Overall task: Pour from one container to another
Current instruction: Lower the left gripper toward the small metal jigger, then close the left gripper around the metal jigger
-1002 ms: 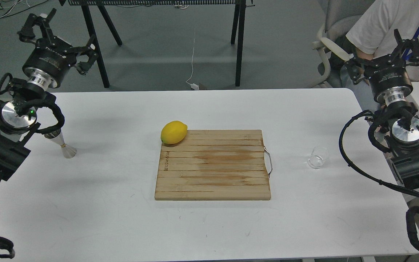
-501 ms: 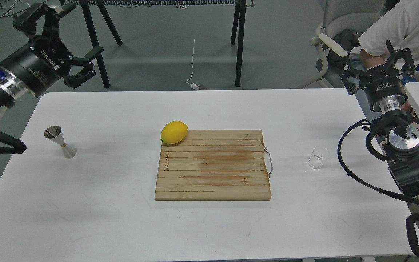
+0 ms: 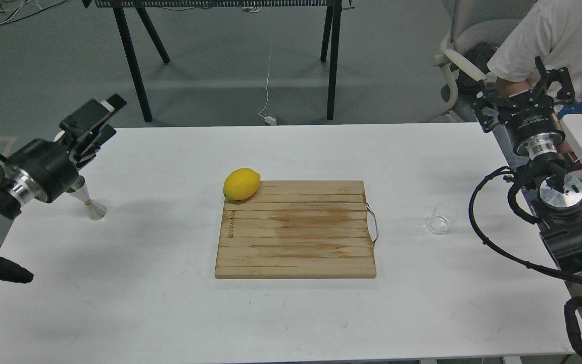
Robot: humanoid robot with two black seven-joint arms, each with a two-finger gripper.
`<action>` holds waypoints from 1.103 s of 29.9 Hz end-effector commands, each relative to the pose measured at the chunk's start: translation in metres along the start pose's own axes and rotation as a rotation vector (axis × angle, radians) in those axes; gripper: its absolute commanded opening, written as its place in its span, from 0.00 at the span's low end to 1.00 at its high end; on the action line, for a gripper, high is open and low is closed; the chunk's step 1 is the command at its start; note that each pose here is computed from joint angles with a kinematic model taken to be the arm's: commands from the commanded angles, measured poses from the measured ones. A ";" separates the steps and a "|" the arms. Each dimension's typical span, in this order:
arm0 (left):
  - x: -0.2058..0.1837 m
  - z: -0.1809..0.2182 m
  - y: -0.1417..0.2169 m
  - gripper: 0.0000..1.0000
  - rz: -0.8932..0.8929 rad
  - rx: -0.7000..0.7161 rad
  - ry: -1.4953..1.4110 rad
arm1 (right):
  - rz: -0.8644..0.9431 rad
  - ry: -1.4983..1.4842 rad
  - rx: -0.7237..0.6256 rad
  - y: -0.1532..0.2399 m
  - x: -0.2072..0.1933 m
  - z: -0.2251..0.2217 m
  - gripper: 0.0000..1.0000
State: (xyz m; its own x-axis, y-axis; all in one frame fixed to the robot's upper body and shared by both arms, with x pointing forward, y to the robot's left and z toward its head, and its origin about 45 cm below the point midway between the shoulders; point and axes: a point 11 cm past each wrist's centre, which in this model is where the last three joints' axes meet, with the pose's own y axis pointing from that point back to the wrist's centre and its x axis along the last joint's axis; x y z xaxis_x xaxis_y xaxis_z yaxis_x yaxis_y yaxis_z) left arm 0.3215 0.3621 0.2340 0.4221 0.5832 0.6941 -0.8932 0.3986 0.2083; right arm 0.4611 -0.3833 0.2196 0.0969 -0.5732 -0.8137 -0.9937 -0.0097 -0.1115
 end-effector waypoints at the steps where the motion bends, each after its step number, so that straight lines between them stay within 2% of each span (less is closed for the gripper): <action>1: -0.029 -0.030 0.018 0.95 -0.034 0.054 -0.272 | -0.004 -0.001 0.001 -0.001 -0.002 0.000 1.00; 5: -0.043 -0.067 0.034 0.95 -0.060 0.118 -0.443 | -0.005 0.001 -0.001 -0.001 -0.002 0.000 1.00; 11: -0.067 -0.131 0.052 0.94 -0.100 0.268 -0.476 | -0.006 0.003 0.002 -0.002 -0.002 -0.002 1.00; 15: -0.077 -0.158 0.049 0.91 -0.100 0.332 -0.486 | -0.008 0.009 0.000 -0.002 -0.003 -0.003 1.00; 25: -0.060 -0.168 0.011 0.88 -0.026 0.379 -0.532 | -0.013 0.011 -0.003 -0.002 -0.004 -0.003 1.00; 33: -0.053 -0.175 -0.004 0.84 -0.001 0.423 -0.535 | -0.014 0.015 -0.007 -0.003 -0.005 -0.002 1.00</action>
State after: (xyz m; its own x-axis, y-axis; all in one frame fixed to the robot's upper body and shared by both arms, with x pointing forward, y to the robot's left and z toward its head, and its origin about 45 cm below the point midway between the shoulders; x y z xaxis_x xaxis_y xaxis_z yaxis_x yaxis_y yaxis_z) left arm 0.3256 0.4529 0.0784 0.3848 0.1068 0.9168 -0.9230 0.0404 0.3827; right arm 0.4632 -0.3824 0.2252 0.1105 -0.5832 -0.8048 -0.9925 -0.0218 -0.1205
